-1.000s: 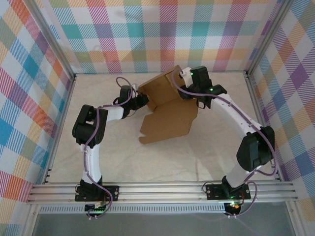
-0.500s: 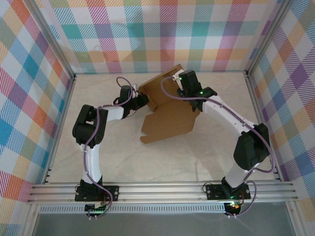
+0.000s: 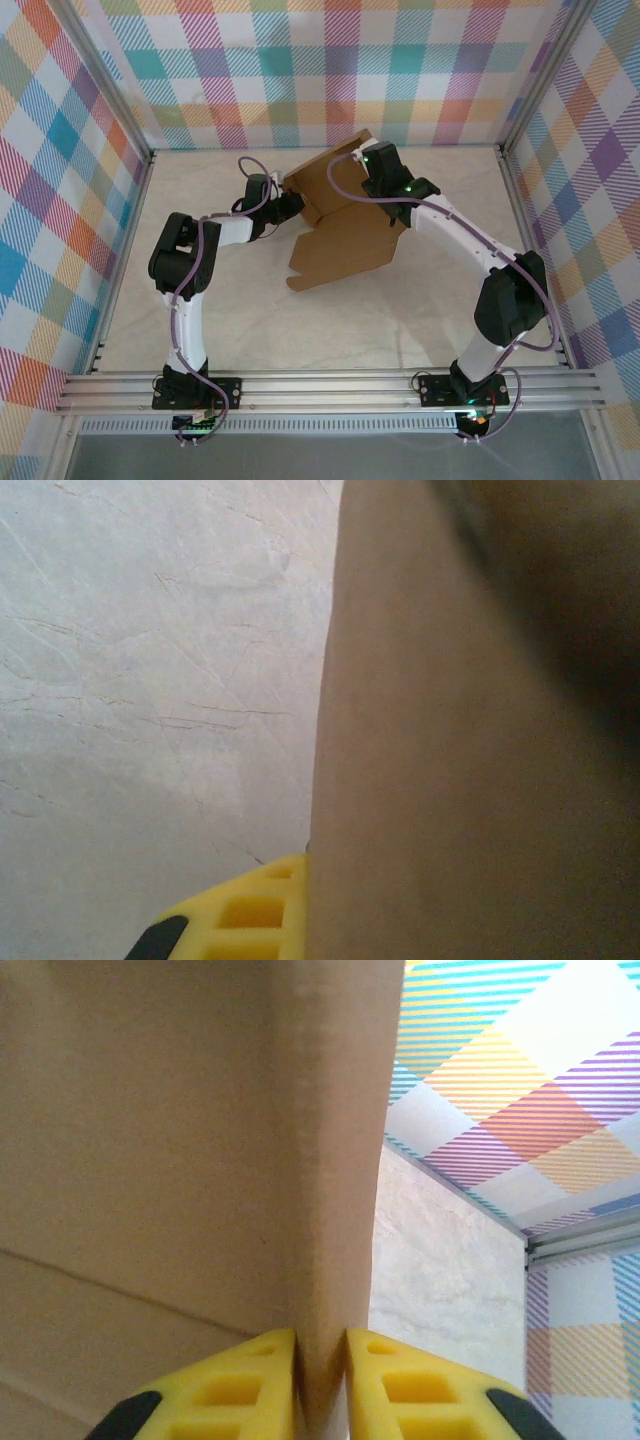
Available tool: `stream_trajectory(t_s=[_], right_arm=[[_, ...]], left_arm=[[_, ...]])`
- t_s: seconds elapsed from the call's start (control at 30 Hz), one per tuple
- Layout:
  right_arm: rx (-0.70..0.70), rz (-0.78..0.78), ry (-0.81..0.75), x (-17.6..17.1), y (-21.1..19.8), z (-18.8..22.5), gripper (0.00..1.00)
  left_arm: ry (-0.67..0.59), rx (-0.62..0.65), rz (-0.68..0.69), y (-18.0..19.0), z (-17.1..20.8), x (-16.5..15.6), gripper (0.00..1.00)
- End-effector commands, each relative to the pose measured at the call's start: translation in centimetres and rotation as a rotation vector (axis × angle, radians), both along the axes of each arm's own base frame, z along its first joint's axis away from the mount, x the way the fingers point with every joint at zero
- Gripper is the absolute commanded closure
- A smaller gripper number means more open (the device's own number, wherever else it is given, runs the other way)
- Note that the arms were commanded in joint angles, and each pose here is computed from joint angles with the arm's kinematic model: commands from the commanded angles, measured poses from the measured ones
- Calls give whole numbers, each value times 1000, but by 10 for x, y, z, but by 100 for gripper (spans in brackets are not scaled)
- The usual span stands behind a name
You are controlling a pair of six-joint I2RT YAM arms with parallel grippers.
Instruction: Fold the paper box
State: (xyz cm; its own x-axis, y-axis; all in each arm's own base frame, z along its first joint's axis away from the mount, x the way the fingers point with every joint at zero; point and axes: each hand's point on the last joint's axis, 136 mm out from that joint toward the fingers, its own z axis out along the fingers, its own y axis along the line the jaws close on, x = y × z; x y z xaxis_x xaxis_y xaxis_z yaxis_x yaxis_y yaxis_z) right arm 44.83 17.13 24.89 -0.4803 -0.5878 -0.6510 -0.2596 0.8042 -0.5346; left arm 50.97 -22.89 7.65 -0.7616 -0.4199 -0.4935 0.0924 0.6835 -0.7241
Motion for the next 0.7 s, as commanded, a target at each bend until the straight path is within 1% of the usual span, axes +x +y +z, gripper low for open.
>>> stream_trajectory(t_s=[0.0,0.07,0.1,0.13,0.17,0.23,0.5,0.53,0.57,0.63,0.67], right_arm=[[-9,-2,-15,6,7,2,88],[-31,-3,-22,8,9,2,87],[-46,-5,-25,9,9,1,83],[-58,-6,-31,11,10,0,75],[-65,0,-29,12,11,-2,74],[-94,-25,-41,15,7,-1,74],[-204,-23,-75,32,7,-1,74],[-213,-20,-76,33,8,-1,75],[-224,-25,-79,35,7,-1,79],[-249,-35,-89,38,6,0,93],[-256,-41,-100,39,6,1,97]], left_arm=[[4,-18,-31,-9,5,-2,100],[4,-19,-15,-9,8,-1,100],[4,-21,-8,-9,10,-1,100],[1,-21,-11,-12,11,-2,100],[-1,-21,-15,-14,13,-3,100],[-7,-15,-26,-18,15,-4,100],[-6,-7,-44,-21,13,-6,100],[-6,-6,-44,-21,13,-5,100],[-6,-7,-45,-21,13,-6,100],[-6,-6,-45,-21,12,-6,100],[-5,-7,-45,-21,12,-6,100]])
